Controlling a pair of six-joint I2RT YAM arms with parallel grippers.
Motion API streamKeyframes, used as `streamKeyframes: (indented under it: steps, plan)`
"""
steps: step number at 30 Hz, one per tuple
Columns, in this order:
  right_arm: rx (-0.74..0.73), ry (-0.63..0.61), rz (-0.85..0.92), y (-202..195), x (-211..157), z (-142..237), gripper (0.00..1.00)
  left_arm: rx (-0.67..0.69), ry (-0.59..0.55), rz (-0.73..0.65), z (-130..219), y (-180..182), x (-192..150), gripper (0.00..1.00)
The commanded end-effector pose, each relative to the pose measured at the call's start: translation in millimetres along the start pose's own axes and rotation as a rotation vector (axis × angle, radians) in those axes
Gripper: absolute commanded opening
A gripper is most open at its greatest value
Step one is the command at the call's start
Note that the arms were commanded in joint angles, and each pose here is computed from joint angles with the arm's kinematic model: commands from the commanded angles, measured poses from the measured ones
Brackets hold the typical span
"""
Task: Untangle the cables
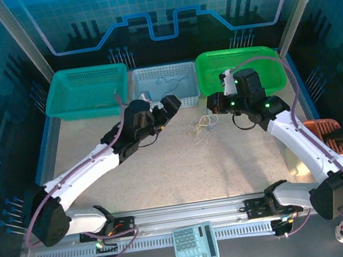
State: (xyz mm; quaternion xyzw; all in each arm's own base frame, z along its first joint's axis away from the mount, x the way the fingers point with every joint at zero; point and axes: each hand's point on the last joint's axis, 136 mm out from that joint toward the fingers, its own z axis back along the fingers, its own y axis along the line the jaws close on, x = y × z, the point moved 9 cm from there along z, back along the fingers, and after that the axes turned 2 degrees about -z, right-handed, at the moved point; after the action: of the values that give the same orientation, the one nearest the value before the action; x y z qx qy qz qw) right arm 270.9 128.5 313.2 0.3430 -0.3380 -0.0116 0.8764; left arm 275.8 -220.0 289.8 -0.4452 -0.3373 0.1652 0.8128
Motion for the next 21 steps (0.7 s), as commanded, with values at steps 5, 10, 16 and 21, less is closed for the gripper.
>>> streamKeyframes:
  steps: [5,10,16,21]
  plan:
    - [0.063,-0.008,0.015,10,10,-2,0.00,-0.201,0.143,-0.621,-26,1,-24,0.99]
    - [0.068,0.008,0.020,12,8,-7,0.00,-0.300,0.178,-0.708,-39,3,-36,0.98]
    - [0.082,0.014,0.019,16,6,-10,0.00,-0.328,0.213,-0.714,-62,0,-41,0.85]
    - [0.100,0.017,0.024,22,4,-12,0.00,-0.341,0.186,-0.699,-77,2,-42,0.81]
